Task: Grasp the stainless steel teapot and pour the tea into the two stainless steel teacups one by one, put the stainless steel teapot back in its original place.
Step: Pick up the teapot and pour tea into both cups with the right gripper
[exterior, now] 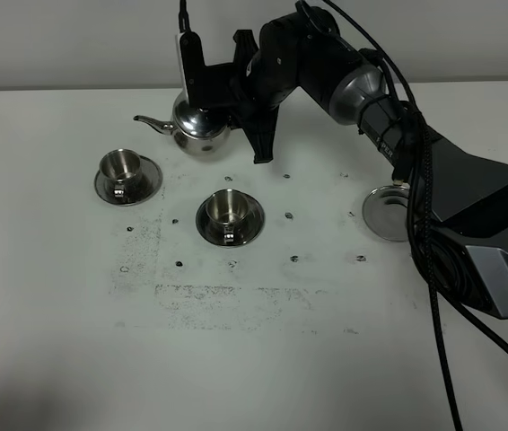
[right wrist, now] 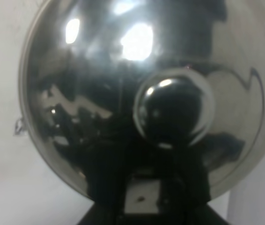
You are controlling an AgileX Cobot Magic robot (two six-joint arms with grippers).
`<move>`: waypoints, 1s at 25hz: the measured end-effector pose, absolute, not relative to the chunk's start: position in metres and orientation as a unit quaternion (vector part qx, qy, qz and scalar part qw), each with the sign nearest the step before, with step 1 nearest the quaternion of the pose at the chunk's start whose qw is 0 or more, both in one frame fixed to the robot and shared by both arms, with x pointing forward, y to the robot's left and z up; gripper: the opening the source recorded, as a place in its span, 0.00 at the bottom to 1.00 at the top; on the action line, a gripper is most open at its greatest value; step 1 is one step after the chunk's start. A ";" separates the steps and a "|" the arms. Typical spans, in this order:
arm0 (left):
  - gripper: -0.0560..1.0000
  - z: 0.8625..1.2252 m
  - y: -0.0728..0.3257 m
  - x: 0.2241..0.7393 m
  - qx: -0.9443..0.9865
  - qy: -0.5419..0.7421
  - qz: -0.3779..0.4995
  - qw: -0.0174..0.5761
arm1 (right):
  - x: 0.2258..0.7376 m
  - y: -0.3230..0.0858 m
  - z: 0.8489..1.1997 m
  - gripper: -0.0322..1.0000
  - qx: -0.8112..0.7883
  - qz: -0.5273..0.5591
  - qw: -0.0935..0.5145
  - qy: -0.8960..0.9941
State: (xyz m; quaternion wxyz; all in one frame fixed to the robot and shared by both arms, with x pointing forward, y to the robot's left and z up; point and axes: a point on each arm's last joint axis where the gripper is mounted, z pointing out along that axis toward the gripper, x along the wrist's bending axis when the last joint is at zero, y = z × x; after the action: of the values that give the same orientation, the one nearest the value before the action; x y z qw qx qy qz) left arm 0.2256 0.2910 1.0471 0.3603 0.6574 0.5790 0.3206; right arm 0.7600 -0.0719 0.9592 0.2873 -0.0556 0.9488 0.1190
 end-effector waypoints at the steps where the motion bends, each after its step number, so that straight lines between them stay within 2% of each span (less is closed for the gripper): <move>1: 0.71 1.047 0.291 0.226 0.657 0.579 0.321 0.360 | 0.760 -0.071 0.959 0.20 -0.059 0.118 0.290 0.948; 14: 0.71 1.047 0.291 0.226 0.657 0.579 0.320 0.360 | 0.761 -0.050 0.965 0.20 -0.132 0.101 0.360 0.918; 25: 0.71 1.047 0.291 0.226 0.657 0.579 0.321 0.360 | 0.767 -0.046 0.936 0.20 -0.155 0.082 0.372 0.911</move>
State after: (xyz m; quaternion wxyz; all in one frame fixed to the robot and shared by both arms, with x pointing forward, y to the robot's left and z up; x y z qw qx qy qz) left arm 0.2256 0.2910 1.0471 0.3603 0.6574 0.5790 0.3206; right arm 0.7674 -0.0458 0.9357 0.3724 -0.1553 0.9113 0.0816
